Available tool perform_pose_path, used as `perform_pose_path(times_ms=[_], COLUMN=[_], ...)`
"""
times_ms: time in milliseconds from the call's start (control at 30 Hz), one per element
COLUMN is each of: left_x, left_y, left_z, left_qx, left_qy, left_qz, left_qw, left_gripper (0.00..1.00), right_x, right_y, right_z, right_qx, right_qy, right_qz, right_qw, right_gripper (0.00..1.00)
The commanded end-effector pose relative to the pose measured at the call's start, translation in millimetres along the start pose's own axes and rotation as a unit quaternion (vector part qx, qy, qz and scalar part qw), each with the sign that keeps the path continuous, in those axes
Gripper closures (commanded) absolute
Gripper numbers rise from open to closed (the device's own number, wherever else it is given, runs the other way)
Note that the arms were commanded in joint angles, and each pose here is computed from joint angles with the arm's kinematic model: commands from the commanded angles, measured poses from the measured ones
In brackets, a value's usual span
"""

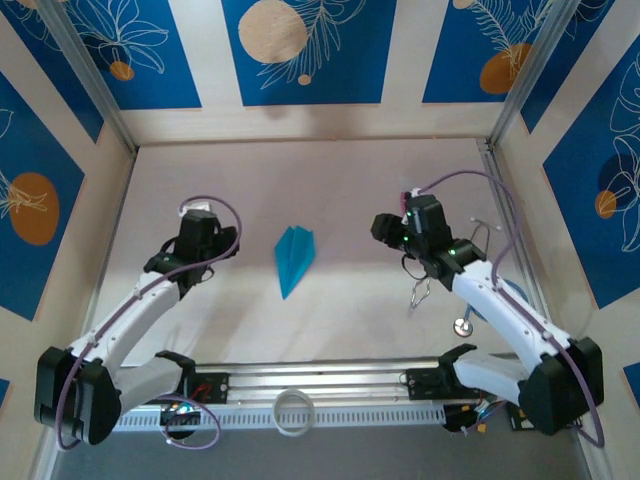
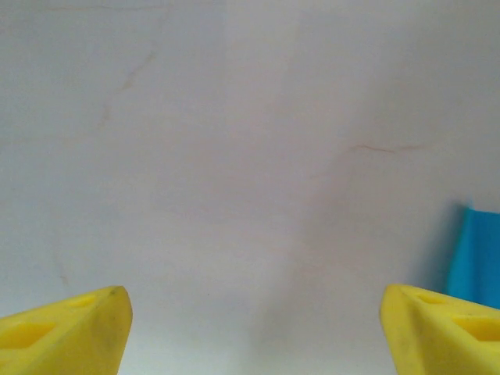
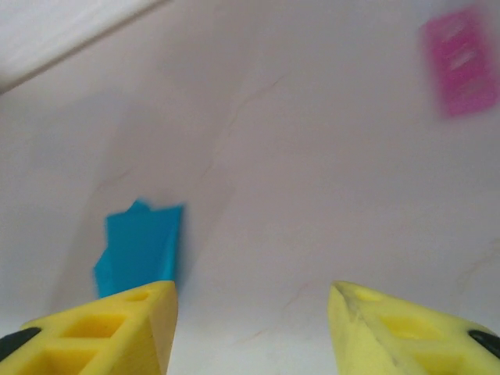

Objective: Fold a paper plane with a square sheet of paper (pick it up from the middle)
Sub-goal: Reset both arms

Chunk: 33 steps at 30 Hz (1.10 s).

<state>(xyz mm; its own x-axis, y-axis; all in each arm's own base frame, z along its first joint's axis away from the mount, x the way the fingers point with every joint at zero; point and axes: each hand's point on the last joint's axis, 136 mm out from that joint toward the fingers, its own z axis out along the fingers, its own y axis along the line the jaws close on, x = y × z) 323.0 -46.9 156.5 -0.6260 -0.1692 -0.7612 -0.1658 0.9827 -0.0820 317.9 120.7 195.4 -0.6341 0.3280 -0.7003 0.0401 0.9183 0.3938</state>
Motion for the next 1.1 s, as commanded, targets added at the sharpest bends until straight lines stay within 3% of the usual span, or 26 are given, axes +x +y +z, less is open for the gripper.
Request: perform_pose_path(times_ms=[0,100,233,400,667,833,867,900,933,1067], left_x=[-19.1,-21.0,-21.9,-22.8,-15.7,-18.4,-17.6,-16.1,-13.0,-1.9], left_y=[30.4,53.0,77.6,73.0,54.1,37.8,36.5,33.6,29.8,23.0], left_z=[6.5,20.0,37.9,59.5,81.9,84.9,85.7,86.7,88.4,95.3], left_qx=[-0.043,-0.07,-0.102,-0.086,-0.025,0.02,0.023,0.032,0.043,0.066], left_qy=[-0.047,-0.046,-0.046,-0.091,-0.141,-0.175,-0.175,-0.176,-0.177,-0.197], left_qz=[0.023,0.031,0.017,0.065,0.067,0.085,0.086,0.089,0.096,0.108], left_qw=[0.998,0.996,0.994,0.99,0.987,0.981,0.981,0.98,0.979,0.972], left_gripper=[0.14,0.06,0.04,0.02,0.02,0.01,0.01,0.01,0.01,0.0], right_x=[-19.5,-16.2,-5.4,-5.8,-2.3,0.2,0.0,-2.6,-7.2,-8.0], right_y=[-64.4,-82.9,-113.5,-102.3,-87.0,-101.7,-104.3,-108.2,-115.1,-121.7], right_z=[6.6,26.1,57.5,80.8,86.2,92.3,95.6,99.2,101.4,101.1], right_qx=[0.135,0.142,0.143,0.057,-0.047,-0.043,-0.033,-0.023,-0.01,0.002], right_qy=[-0.103,-0.125,-0.063,-0.117,-0.137,-0.165,-0.146,-0.138,-0.14,-0.134], right_qz=[-0.097,-0.171,-0.144,-0.183,-0.221,-0.198,-0.194,-0.186,-0.169,-0.157], right_qw=[0.981,0.967,0.977,0.975,0.965,0.965,0.969,0.973,0.976,0.978], right_gripper=[0.4,0.32,0.3,0.31,0.32,0.31,0.31,0.25,0.04,0.01])
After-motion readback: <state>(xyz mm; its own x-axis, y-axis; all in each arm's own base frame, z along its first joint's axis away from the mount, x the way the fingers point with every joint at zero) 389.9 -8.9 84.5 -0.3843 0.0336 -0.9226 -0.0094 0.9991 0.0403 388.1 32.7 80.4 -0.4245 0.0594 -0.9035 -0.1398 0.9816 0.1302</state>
